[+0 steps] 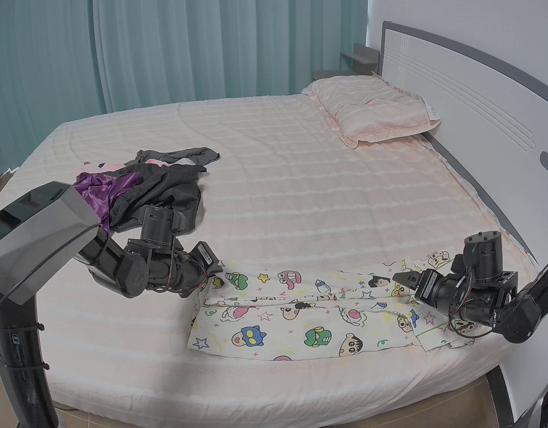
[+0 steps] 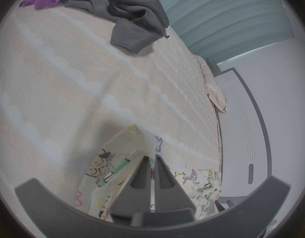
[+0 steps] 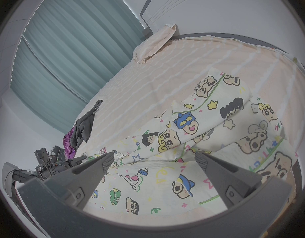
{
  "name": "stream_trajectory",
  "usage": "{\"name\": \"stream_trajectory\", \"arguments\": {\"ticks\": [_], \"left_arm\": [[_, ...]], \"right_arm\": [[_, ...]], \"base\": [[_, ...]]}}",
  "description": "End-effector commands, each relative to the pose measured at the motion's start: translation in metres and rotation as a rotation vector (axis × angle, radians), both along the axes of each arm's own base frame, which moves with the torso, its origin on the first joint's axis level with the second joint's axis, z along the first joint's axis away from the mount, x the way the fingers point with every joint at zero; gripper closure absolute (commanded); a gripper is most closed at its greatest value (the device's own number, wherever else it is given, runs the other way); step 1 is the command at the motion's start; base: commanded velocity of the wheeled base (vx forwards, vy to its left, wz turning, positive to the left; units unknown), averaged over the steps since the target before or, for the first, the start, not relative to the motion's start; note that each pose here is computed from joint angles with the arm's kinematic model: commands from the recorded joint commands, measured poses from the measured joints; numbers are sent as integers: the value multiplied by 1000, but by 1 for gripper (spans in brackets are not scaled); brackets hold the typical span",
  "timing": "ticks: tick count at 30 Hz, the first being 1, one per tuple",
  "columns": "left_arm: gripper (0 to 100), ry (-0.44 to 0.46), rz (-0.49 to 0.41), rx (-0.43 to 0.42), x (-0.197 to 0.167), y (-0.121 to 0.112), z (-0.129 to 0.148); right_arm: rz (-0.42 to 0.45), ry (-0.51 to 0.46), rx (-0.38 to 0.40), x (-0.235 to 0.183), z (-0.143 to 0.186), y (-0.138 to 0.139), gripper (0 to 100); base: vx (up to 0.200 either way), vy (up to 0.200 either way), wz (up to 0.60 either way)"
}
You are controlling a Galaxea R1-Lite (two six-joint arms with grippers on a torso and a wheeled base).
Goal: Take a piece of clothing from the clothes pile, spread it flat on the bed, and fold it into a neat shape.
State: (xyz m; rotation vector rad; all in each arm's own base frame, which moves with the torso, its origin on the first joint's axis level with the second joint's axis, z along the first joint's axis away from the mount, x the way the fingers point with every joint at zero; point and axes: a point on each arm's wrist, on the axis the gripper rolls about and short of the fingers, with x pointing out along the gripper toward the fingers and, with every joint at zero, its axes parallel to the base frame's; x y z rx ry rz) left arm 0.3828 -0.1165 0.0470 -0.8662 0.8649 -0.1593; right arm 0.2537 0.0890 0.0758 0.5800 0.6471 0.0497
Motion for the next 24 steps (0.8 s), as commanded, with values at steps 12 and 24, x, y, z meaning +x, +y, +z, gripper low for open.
{"name": "stream_trajectory", "arguments": {"ticks": [12,24], "left_arm": [[100,-36,31,-11,5,12,13],[0,-13,34,-6,11,11,0]], "right_arm": [[2,5,-2,0,-2,1,0],[-101,-13,-2,13,2,-26,0]], "base": [[0,0,0],[0,0,0]]}}
